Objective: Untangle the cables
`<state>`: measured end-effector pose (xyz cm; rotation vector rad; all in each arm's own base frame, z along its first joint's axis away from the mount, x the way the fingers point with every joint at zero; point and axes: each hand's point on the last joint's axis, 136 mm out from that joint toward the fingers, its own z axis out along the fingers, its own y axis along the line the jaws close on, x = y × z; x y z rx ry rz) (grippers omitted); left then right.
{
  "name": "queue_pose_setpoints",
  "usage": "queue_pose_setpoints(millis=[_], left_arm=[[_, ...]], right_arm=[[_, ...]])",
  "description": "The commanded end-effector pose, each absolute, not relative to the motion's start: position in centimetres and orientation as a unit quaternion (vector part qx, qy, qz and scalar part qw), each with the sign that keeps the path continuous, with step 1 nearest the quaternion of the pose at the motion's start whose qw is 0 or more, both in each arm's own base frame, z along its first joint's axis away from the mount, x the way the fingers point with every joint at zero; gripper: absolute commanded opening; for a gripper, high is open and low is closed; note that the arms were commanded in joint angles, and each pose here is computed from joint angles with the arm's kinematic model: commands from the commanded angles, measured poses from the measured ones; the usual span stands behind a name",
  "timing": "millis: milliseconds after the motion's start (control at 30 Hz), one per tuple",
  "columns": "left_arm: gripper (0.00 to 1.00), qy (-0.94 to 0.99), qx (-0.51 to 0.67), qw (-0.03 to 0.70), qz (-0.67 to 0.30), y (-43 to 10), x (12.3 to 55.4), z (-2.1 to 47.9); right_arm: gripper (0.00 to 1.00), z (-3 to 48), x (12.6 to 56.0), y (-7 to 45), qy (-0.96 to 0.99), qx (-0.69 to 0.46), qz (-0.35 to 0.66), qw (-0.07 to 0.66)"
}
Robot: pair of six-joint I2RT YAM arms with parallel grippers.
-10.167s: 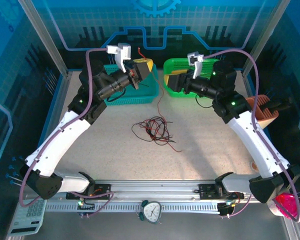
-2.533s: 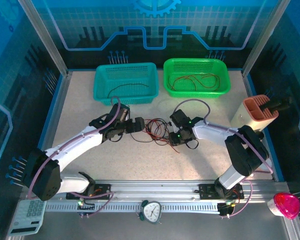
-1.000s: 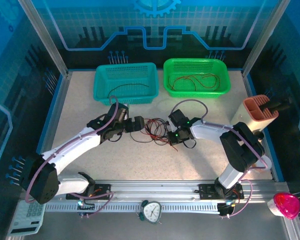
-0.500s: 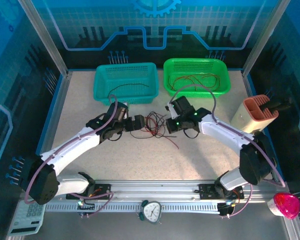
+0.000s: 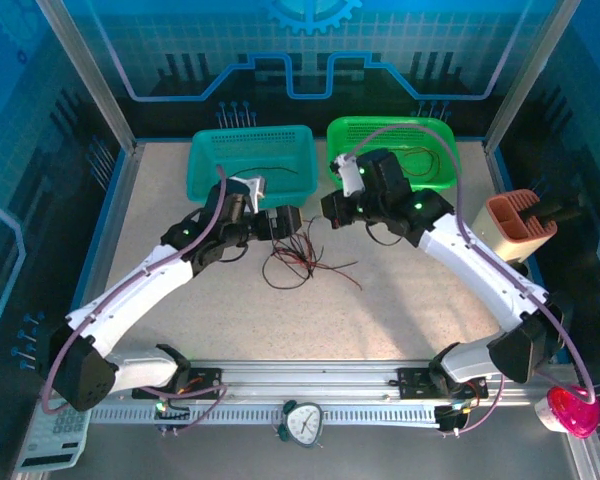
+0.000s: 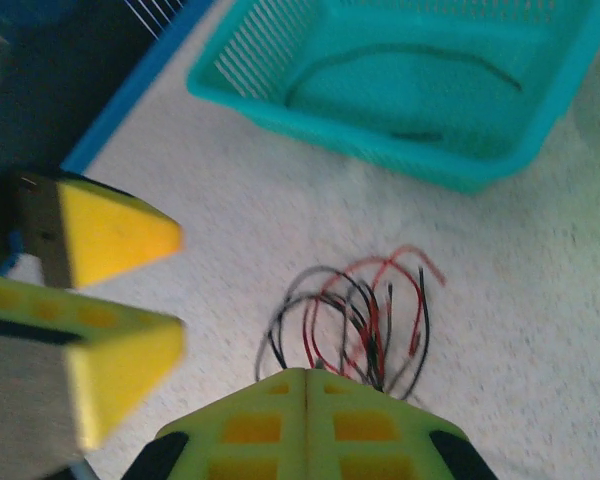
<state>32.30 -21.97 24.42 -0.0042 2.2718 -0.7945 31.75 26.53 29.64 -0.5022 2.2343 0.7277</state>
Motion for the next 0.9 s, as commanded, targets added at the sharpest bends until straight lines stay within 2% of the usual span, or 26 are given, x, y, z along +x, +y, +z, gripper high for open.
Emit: queue_pose_setpoints(millis=[0,200,333,467,567,633,733,867], left_arm=[[0.99,0.851,0.050,0.401,-0.336,-23.2,32.2,28.7],[0.99,0.818,0.101,0.450,-0.343,-23.6,32.3,32.4],[0.99,0.815,0.104,0.460,-0.336,-23.3,32.4,33.0],[0.99,0.825,0.097,0.450,-0.327,-22.8,32.1,31.6],[0.99,0.838,0.079,0.447,-0.304,-21.6,31.7,30.2],[0.99,0.842,0.063,0.451,-0.290,-20.4,31.4,29.5],[0.99,0.847,0.029,0.456,-0.273,-18.6,31.1,28.7],[0.99,0.848,-0.010,0.462,-0.260,-16.8,31.1,28.2]], right_arm=[[0.00,35.7,31.1,27.2,0.825,-0.204,0.334,0.407],[0.00,42.2,30.9,27.5,0.771,-0.214,0.364,0.476],[0.00,42.1,31.4,27.3,0.775,-0.214,0.352,0.480],[0.01,36.3,31.9,26.2,0.823,-0.189,0.312,0.436],[0.23,30.2,30.4,25.1,0.861,-0.170,0.296,0.377],[0.33,26.5,28.7,24.5,0.879,-0.169,0.287,0.340],[0.39,22.0,25.8,23.3,0.903,-0.171,0.261,0.296],[0.48,19.0,22.5,22.9,0.916,-0.157,0.278,0.245]])
